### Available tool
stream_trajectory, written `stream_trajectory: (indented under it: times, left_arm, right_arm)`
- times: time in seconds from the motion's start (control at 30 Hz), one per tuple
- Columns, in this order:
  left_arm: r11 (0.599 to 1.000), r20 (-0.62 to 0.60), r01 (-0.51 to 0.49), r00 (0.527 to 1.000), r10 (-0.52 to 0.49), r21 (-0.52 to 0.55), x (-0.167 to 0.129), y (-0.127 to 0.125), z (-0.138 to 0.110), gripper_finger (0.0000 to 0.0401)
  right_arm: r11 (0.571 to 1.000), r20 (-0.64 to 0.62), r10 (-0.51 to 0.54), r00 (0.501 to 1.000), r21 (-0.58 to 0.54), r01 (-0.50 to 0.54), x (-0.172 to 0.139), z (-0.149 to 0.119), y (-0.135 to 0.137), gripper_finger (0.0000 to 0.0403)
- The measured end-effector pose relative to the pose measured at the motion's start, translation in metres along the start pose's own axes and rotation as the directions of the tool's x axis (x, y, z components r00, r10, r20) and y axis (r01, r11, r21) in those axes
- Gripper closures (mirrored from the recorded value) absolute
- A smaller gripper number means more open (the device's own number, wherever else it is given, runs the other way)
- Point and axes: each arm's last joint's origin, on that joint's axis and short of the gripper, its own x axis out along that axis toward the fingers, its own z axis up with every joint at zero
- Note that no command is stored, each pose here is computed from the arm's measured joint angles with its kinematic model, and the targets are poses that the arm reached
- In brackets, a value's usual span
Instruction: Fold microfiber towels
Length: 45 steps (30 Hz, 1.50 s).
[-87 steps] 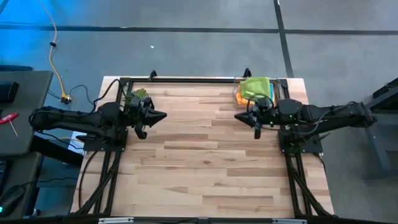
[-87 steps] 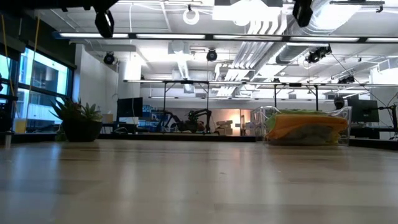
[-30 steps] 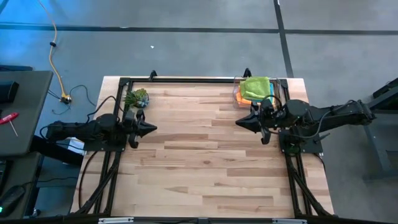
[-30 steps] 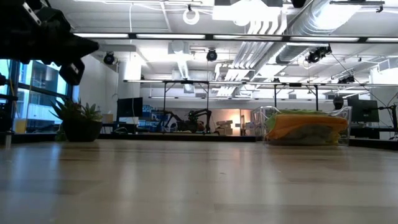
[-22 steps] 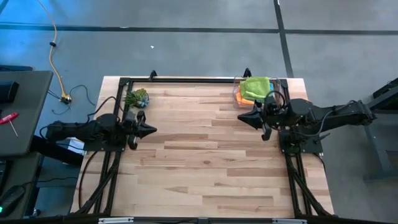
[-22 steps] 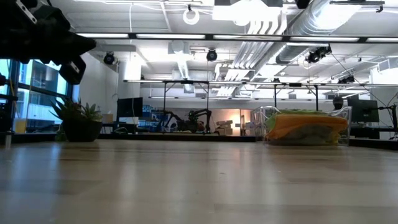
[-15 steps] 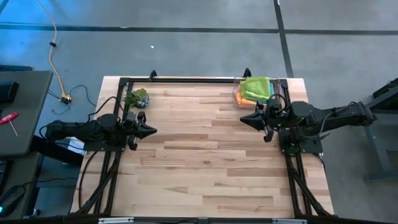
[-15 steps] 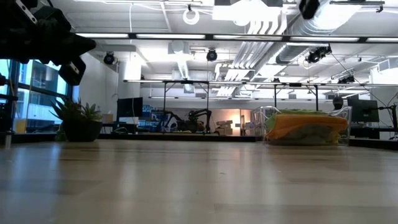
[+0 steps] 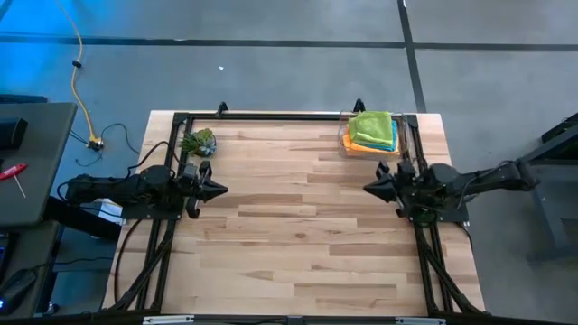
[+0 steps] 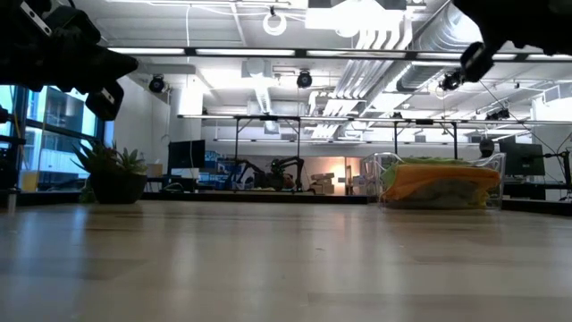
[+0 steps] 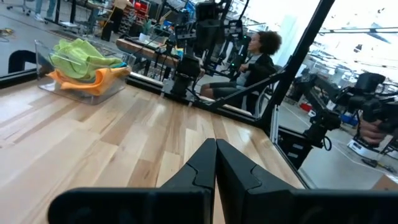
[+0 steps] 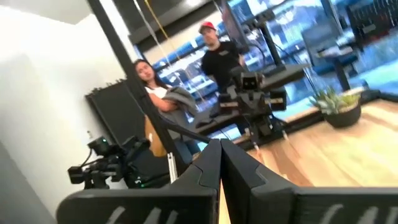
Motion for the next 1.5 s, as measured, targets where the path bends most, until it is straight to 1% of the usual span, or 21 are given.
stream_trajectory:
  times: [0.13, 0.27, 0.37, 0.5, 0.67, 0.8, 0.93, 1.5]
  left_arm:
    - [1.0, 0.0, 0.0, 1.0, 0.0, 0.0, 0.0, 0.0, 0.0, 0.0401]
    - [1.0, 0.0, 0.0, 1.0, 0.0, 0.0, 0.0, 0.0, 0.0, 0.04]
    - [1.0, 0.0, 0.0, 1.0, 0.0, 0.0, 0.0, 0.0, 0.0, 0.0401]
    - [1.0, 0.0, 0.0, 1.0, 0.0, 0.0, 0.0, 0.0, 0.0, 0.0399]
    - [1.0, 0.001, -0.001, 1.0, 0.001, 0.0, 0.0, 0.0, 0.0, 0.0398]
    - [1.0, 0.002, -0.003, 1.0, 0.003, 0.0, 0.0, 0.0, 0.0, 0.0398]
    - [1.0, 0.002, -0.003, 1.0, 0.003, -0.001, 0.0, 0.0, 0.0, 0.0398]
    - [1.0, 0.002, -0.004, 1.0, 0.004, 0.0, 0.0, 0.0, 0.0, 0.0398]
  right_arm:
    - [0.996, 0.037, 0.059, 0.998, -0.063, -0.057, -0.016, -0.011, -0.004, 0.0403]
    - [0.992, 0.067, 0.078, 0.995, -0.107, -0.071, -0.027, -0.022, -0.01, 0.0403]
    - [0.992, 0.019, 0.053, 0.998, -0.114, -0.051, -0.032, -0.026, -0.012, 0.0403]
    - [0.987, -0.059, 0.026, 0.998, -0.16, -0.035, -0.032, -0.033, -0.015, 0.0403]
    - [0.983, -0.191, -0.049, 0.98, -0.184, 0.014, -0.033, -0.045, -0.022, 0.0403]
    - [0.975, -0.191, -0.087, 0.978, -0.218, 0.044, -0.033, -0.046, -0.024, 0.0403]
    - [0.961, -0.187, -0.095, 0.978, -0.273, 0.042, -0.033, -0.046, -0.024, 0.0403]
    - [0.963, -0.188, -0.095, 0.978, -0.268, 0.042, -0.033, -0.046, -0.024, 0.0403]
